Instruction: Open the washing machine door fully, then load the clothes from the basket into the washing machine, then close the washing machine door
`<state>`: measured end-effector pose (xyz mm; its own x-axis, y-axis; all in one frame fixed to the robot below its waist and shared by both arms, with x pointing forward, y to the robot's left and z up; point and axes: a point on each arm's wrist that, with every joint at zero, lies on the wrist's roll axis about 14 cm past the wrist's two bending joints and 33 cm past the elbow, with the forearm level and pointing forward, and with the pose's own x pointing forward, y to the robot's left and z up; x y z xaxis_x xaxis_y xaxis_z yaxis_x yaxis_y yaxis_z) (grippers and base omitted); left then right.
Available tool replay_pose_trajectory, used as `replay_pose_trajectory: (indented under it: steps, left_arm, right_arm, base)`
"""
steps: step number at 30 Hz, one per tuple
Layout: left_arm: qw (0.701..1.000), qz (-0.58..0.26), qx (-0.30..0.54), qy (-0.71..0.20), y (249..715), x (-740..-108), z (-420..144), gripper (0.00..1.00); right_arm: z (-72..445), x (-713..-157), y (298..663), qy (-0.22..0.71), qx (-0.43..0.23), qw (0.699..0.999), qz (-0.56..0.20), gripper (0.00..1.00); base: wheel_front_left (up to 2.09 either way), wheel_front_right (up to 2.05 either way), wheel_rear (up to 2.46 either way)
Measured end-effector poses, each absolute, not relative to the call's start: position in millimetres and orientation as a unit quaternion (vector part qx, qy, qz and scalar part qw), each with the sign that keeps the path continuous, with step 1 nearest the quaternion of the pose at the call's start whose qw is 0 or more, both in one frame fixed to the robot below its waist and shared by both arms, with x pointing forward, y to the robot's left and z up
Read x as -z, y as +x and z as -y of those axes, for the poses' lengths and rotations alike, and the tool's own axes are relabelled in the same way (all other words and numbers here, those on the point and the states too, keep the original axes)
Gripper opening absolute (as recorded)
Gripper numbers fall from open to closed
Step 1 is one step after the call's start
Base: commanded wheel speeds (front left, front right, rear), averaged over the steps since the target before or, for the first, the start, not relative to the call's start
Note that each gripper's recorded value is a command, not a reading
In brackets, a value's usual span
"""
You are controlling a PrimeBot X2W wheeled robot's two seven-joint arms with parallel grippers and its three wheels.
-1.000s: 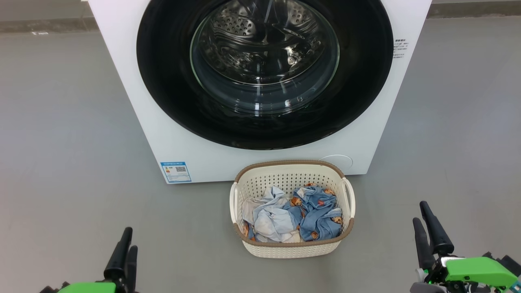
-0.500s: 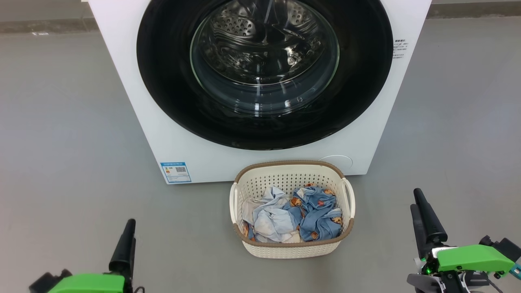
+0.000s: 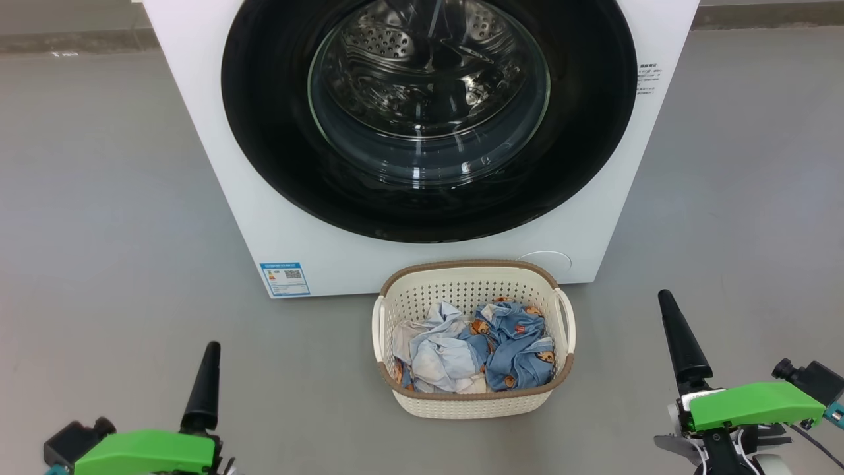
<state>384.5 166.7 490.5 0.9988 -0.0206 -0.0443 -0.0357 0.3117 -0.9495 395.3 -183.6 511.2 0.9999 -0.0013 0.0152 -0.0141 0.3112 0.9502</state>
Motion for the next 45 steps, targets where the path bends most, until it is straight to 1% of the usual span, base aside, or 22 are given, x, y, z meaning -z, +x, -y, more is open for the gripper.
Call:
replay_pose_trajectory:
  steps: [9,10,22,31,35,45]
  left_arm:
    - [0.854,-0.013,0.010,-0.520,389,-499,-164,1.00]
    - [0.863,-0.010,0.010,-0.505,389,-499,-165,1.00]
    - [0.918,-0.001,0.024,-0.395,392,-504,-163,1.00]
    - [0.955,0.008,0.032,-0.293,392,-507,-163,1.00]
    - [0.964,0.020,0.034,-0.262,393,-511,-164,1.00]
    - [0.976,0.019,0.041,-0.214,392,-508,-158,1.00]
  right_arm:
    - [181,-515,396,0.521,-0.013,0.853,0.012,1.00]
    - [181,-514,396,0.505,-0.014,0.863,0.012,1.00]
    - [180,-517,400,0.412,-0.022,0.911,0.019,1.00]
    - [174,-521,405,0.313,-0.040,0.949,0.024,1.00]
    - [171,-520,406,0.274,-0.045,0.960,0.025,1.00]
    - [168,-528,409,0.211,-0.055,0.975,0.041,1.00]
  base:
    - [0.00,0.00,0.00]
    - [0.00,0.00,0.00]
    - [0.00,0.00,0.00]
    - [0.00,0.00,0.00]
    - [0.00,0.00,0.00]
    - [0.00,0.00,0.00]
